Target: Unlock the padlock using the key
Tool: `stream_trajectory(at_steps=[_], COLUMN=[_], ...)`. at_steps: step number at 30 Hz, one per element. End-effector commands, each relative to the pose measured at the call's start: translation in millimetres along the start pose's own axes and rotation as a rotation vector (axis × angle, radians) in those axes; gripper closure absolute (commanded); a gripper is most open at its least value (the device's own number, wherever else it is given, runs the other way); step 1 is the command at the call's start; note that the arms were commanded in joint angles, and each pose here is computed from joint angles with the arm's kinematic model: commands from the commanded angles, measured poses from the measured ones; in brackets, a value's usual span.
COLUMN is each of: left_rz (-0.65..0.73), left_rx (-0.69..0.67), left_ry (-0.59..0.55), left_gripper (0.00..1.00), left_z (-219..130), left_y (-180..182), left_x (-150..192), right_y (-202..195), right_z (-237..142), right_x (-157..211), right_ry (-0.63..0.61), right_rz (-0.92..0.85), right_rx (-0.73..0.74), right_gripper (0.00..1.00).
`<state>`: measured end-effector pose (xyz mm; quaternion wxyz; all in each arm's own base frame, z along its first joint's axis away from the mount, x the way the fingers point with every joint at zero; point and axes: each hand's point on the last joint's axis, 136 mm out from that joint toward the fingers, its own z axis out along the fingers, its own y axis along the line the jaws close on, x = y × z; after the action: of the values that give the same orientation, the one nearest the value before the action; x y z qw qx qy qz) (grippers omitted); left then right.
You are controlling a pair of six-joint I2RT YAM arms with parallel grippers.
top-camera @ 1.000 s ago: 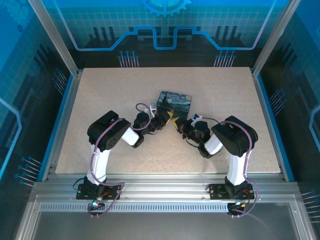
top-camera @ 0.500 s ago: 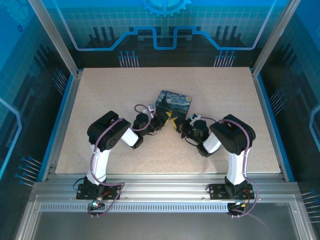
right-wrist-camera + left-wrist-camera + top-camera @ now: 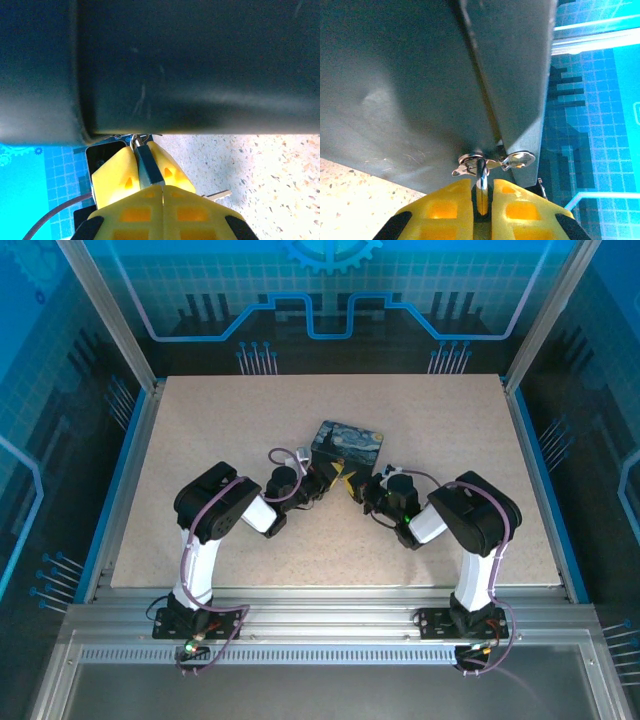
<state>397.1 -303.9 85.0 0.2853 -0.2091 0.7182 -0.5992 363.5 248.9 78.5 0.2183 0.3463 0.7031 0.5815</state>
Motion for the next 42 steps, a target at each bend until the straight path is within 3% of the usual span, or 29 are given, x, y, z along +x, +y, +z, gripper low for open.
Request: stream_trajectory(at_steps=[1,13,24,28,36,42], left_rz=[0.039,0.047,0.047,0.044,0.040,0.032], left_rx=[0.128,0.103,0.096,0.097,0.098,0.105], left_ry=[0.197,0.121,0.127,0.126,0.136,0.138], left_gripper=[1.00,1.00,1.00,1.00,1.00,1.00], left_z=[-5,-10,-10,-10,-10,-10], left_y=[-39,-32,-30,-31,-33,-35], left_x=[52,23,24,23,25,25], right_y=[20,-12,-7,5,14,19], right_z=[7,-25,-73,-86,-81,-68], right_x=[-17,-4,7,9,21,28], right_ry=[-0.051,0.049,0.154,0.163,0.247,0.297], right_rz=[-0.040,-0.203,-0.538,-0.757,-1.031,-1.156], right_rx=[-0.040,0.130,0.389,0.537,0.690,0.719], right_gripper=[1.00,0.73,0.70,0.63,0.63,0.59])
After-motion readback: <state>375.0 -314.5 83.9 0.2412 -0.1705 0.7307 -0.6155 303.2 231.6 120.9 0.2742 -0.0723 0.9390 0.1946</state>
